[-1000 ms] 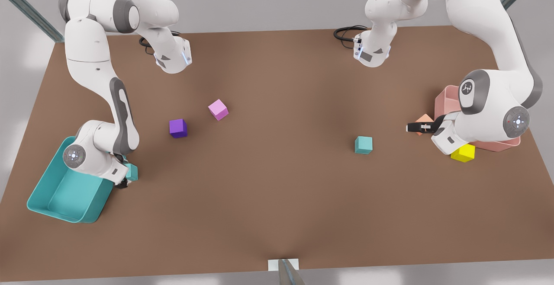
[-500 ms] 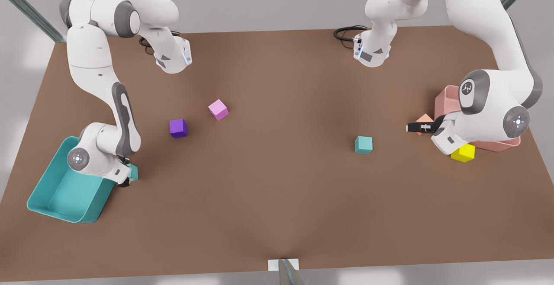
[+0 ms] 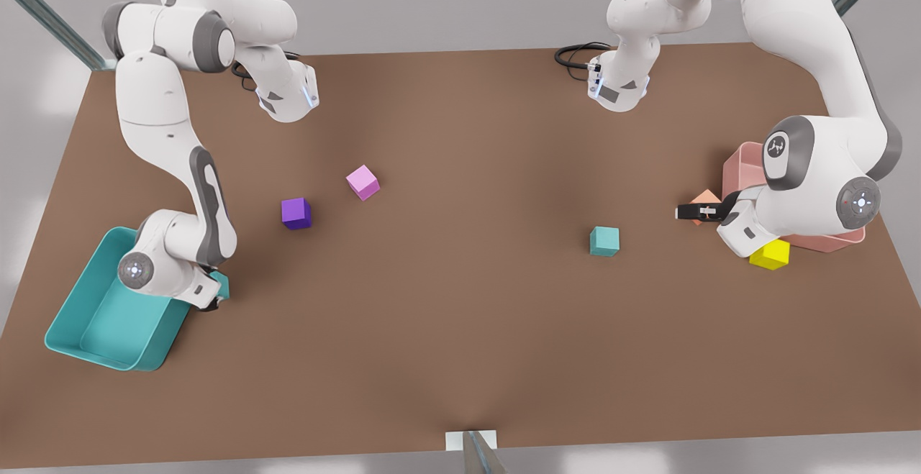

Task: Stack the two blue cubes on top of each other

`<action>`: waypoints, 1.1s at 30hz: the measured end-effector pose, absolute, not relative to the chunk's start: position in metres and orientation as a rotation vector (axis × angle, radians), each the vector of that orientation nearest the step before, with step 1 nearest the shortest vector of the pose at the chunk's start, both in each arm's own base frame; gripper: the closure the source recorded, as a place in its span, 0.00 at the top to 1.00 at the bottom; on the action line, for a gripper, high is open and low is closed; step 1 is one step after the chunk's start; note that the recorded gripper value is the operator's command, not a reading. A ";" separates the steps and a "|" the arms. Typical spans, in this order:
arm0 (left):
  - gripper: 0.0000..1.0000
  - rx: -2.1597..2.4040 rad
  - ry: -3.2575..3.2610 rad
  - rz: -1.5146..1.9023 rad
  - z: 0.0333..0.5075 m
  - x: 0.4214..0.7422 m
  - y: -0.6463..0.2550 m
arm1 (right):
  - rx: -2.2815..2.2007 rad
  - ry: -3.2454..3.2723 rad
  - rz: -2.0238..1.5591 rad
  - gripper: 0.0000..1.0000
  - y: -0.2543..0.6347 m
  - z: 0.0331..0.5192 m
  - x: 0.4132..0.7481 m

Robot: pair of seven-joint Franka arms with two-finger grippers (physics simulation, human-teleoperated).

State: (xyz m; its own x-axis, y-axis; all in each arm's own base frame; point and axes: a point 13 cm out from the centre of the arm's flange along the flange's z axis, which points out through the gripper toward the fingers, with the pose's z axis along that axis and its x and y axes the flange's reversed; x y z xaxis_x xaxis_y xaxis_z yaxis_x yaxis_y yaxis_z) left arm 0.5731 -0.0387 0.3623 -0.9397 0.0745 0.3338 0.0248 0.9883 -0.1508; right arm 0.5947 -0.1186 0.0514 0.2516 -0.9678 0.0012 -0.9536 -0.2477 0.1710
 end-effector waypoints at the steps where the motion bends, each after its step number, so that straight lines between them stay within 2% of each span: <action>1: 1.00 -0.072 -2.788 0.205 0.362 0.573 -0.039 | 2.371 -1.838 -0.158 0.73 -0.120 0.050 0.594; 3: 1.00 -0.072 -2.788 0.204 0.362 0.573 -0.038 | 2.367 -1.840 -0.159 0.61 -0.121 0.049 0.594; 6: 1.00 -0.072 -2.788 0.204 0.362 0.573 -0.038 | 2.367 -1.842 -0.155 0.50 -0.121 0.050 0.595; 14: 1.00 -0.071 -2.788 0.204 0.362 0.573 -0.037 | 2.483 -1.813 -0.122 0.46 -0.056 0.065 0.619; 16: 1.00 -0.071 -2.788 0.204 0.362 0.573 -0.037 | 2.556 -1.766 -0.124 0.46 0.007 0.084 0.628; 20: 1.00 -0.058 -2.779 0.204 0.357 0.573 -0.033 | 2.738 -1.634 -0.132 0.46 0.196 0.140 0.632; 23: 1.00 -0.050 -2.772 0.202 0.352 0.574 -0.031 | 2.843 -1.560 -0.140 0.46 0.358 0.163 0.615; 26: 1.00 -0.048 -2.775 0.169 0.351 0.574 -0.038 | 2.866 -1.581 -0.134 0.46 0.478 0.158 0.600; 28: 1.00 -0.081 -2.724 0.121 0.319 0.555 -0.063 | 2.814 -1.647 -0.140 0.46 0.516 0.140 0.589; 31: 1.00 -0.118 -2.629 0.078 0.232 0.504 -0.095 | 2.684 -1.783 -0.148 0.47 0.532 0.116 0.579; 32: 1.00 -0.106 -2.625 0.072 0.208 0.493 -0.095 | 2.641 -1.831 -0.148 0.55 0.533 0.111 0.578; 33: 1.00 -0.093 -2.639 0.069 0.191 0.491 -0.093 | 2.598 -1.877 -0.145 0.96 0.534 0.106 0.576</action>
